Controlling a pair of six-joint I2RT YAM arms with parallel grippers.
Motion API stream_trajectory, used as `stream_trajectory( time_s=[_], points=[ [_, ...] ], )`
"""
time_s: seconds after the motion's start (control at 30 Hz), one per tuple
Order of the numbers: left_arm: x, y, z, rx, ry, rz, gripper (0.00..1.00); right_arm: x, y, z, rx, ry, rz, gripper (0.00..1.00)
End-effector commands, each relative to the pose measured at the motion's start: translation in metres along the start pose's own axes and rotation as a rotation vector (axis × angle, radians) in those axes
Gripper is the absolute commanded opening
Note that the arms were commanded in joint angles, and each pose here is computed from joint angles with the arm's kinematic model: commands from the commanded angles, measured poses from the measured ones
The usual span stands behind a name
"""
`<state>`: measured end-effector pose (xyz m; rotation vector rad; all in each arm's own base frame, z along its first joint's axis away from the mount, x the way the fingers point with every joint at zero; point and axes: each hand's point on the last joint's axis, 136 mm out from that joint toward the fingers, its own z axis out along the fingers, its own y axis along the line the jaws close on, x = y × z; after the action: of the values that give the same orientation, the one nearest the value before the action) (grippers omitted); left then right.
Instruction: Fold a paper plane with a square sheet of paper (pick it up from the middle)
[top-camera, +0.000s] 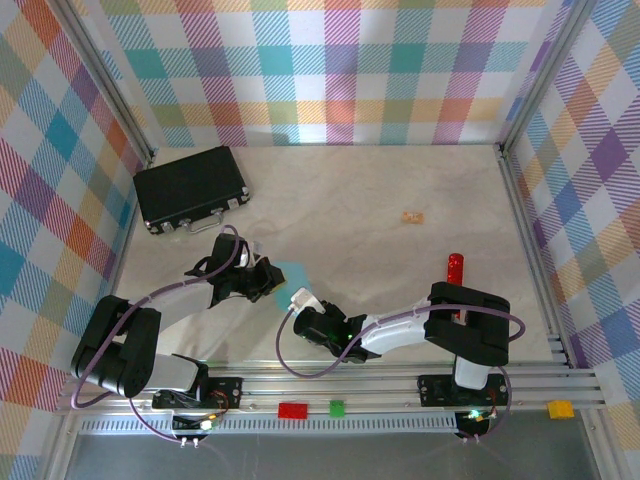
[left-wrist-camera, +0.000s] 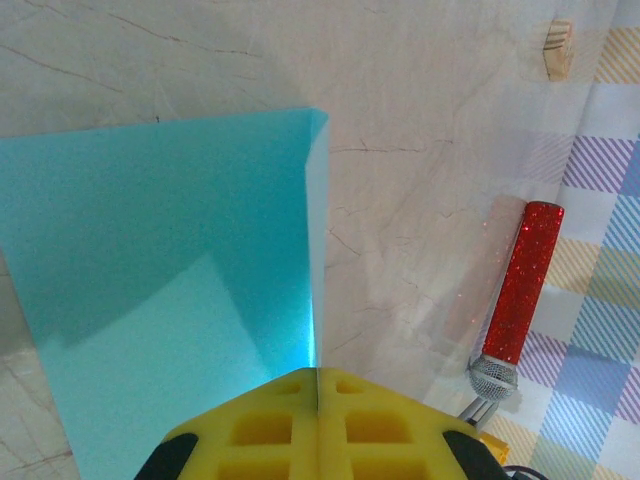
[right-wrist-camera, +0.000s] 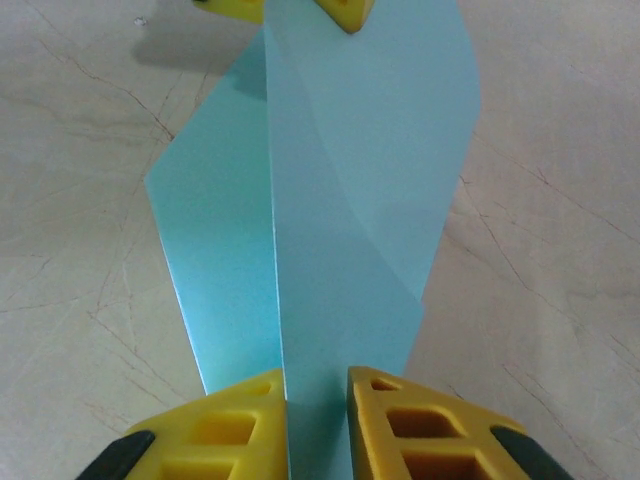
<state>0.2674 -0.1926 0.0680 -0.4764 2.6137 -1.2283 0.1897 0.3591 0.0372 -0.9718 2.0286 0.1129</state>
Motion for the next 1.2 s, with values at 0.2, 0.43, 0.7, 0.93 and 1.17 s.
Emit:
stream_trajectory(
  time_s=[0.2, 0.43, 0.7, 0.93, 1.17],
  points=[
    [-0.001, -0.002, -0.003, -0.004, 0.002, 0.008, 0.00, -0.005, 0.001, -0.001, -0.021, -0.017, 0.029, 0.15],
    [-0.002, -0.002, -0.006, -0.016, -0.014, 0.010, 0.07, -0.006, 0.002, 0.000, -0.042, -0.015, 0.079, 0.06],
    [-0.009, -0.001, -0.023, -0.066, -0.081, 0.027, 0.51, -0.009, 0.004, 0.000, -0.153, -0.005, 0.217, 0.05],
    [-0.011, 0.002, -0.038, -0.100, -0.141, 0.030, 0.64, -0.003, 0.013, 0.009, -0.259, 0.057, 0.355, 0.05],
    [-0.007, 0.006, -0.042, -0.101, -0.140, 0.029, 0.64, -0.004, 0.017, 0.015, -0.364, 0.092, 0.531, 0.04]
  ],
)
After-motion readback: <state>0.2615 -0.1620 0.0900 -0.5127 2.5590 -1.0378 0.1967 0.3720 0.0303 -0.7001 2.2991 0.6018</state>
